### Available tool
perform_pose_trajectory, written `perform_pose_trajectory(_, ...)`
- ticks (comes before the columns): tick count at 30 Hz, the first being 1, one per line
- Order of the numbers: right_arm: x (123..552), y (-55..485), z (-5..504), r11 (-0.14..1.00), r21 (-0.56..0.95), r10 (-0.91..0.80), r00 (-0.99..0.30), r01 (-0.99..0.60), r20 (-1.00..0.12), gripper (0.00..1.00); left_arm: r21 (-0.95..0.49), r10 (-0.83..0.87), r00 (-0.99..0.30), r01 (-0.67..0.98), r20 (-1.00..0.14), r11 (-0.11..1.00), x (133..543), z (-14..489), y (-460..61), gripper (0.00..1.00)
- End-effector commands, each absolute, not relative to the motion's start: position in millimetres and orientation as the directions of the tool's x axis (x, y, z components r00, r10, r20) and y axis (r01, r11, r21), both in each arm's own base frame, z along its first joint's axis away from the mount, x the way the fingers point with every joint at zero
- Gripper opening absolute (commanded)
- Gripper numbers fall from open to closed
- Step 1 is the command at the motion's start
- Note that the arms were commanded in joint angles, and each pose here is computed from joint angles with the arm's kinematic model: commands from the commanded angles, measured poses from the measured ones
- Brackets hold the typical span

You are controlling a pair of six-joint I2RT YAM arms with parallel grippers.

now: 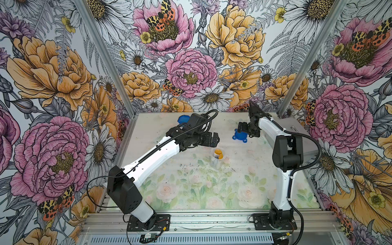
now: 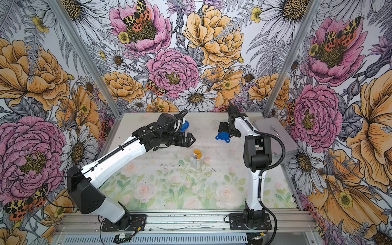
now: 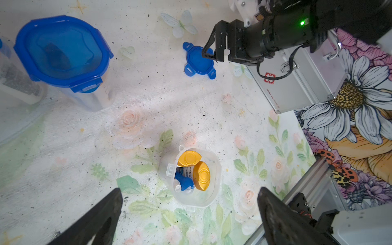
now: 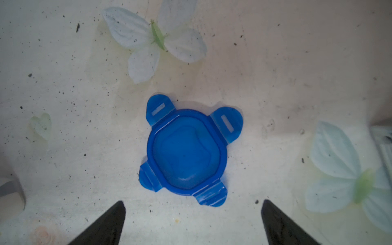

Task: Pack away toiletry kits
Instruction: Pick up the lid from the center of the board.

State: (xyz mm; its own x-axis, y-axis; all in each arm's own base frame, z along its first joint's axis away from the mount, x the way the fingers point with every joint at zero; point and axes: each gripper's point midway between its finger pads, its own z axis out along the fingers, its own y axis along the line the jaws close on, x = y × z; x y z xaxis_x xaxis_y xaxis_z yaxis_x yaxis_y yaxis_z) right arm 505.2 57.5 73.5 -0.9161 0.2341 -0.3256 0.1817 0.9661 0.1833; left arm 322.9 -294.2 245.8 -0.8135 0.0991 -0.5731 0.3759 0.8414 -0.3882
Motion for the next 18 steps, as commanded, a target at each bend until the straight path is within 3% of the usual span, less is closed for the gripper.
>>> perform_pose_trajectory(1, 513.6, 63.5, 68.1, 0.970, 0.191, 0.209, -0.924, 0.153, -0.319, 0.99, -0.454, 0.040, -0.827, 0.347, -0.560, 0.821, 335.0, 256.4, -299.3, 0.99)
perform_pose_trajectory(18, 513.7, 74.2, 18.8, 0.976, 0.175, 0.168, -0.957, 0.128, -0.236, 0.99, -0.449, -0.002, -0.839, 0.289, -0.545, 0.845, 346.8, 247.0, -298.5, 0.98)
